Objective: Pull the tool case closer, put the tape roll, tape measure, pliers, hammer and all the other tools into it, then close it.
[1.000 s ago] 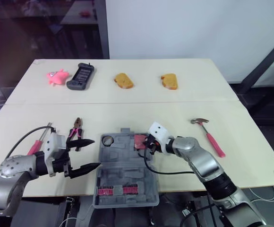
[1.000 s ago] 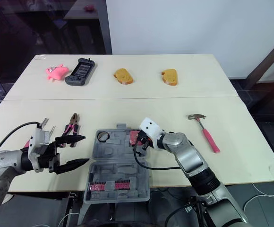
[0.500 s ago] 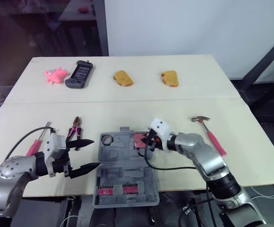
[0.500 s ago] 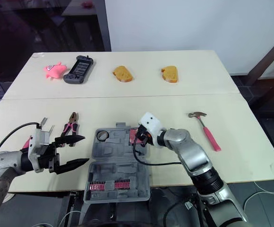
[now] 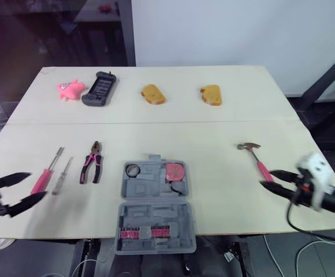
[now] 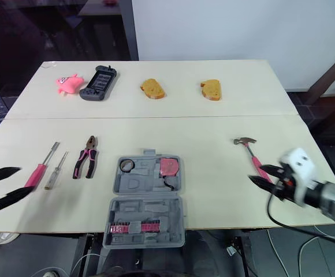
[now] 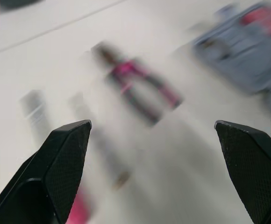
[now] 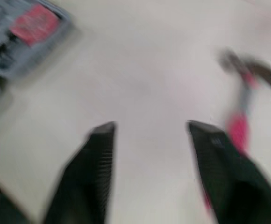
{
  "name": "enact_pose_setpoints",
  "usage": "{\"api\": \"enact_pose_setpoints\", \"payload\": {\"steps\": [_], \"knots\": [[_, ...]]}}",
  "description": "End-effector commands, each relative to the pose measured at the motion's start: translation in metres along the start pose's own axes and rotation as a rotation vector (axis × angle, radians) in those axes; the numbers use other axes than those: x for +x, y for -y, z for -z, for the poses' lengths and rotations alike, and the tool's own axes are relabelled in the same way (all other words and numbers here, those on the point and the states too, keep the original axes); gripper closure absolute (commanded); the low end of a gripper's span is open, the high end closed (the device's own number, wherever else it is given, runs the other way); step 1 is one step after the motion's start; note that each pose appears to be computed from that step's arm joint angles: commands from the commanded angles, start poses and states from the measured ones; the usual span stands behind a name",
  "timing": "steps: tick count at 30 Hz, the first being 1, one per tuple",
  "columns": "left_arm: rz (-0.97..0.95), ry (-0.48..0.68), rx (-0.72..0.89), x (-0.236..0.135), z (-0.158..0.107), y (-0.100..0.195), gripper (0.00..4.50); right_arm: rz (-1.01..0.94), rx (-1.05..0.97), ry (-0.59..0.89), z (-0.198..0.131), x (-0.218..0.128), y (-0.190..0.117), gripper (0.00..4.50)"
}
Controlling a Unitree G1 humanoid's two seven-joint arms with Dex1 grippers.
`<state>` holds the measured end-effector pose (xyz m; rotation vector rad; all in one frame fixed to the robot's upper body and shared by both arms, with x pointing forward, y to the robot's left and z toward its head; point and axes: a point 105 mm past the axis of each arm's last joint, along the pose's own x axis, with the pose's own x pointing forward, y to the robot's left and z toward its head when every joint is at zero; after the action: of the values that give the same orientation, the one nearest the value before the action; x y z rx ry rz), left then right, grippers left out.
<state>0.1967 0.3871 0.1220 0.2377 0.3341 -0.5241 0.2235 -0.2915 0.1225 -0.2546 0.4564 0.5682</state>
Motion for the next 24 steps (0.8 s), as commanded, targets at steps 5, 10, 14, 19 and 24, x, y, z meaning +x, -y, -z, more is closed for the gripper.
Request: {"api": "enact_pose_setpoints", "payload": {"steps": [5, 10, 14, 19, 24], "knots": [[-0.205, -0.111, -0.016, -0.058, 0.030, -0.037, 0.00, 0.139, -0.071, -0.056, 0.029, -0.048, 0.029, 0.03], [-0.232, -0.124, -0.002, -0.064, 0.032, -0.044, 0.00, 0.133, -0.076, -0.059, 0.039, -0.047, 0.033, 0.03], [-0.220, -0.106, 0.007, -0.059, 0.031, -0.045, 0.00, 0.131, -0.075, -0.043, 0.037, -0.043, 0.033, 0.03], [-0.202, -0.097, 0.004, -0.056, 0.034, -0.043, 0.00, 0.128, -0.075, -0.039, 0.036, -0.040, 0.030, 0.03], [-0.118, -0.047, 0.026, -0.034, 0.031, -0.033, 0.00, 0.130, -0.054, 0.013, 0.022, -0.027, 0.019, 0.03]]}}
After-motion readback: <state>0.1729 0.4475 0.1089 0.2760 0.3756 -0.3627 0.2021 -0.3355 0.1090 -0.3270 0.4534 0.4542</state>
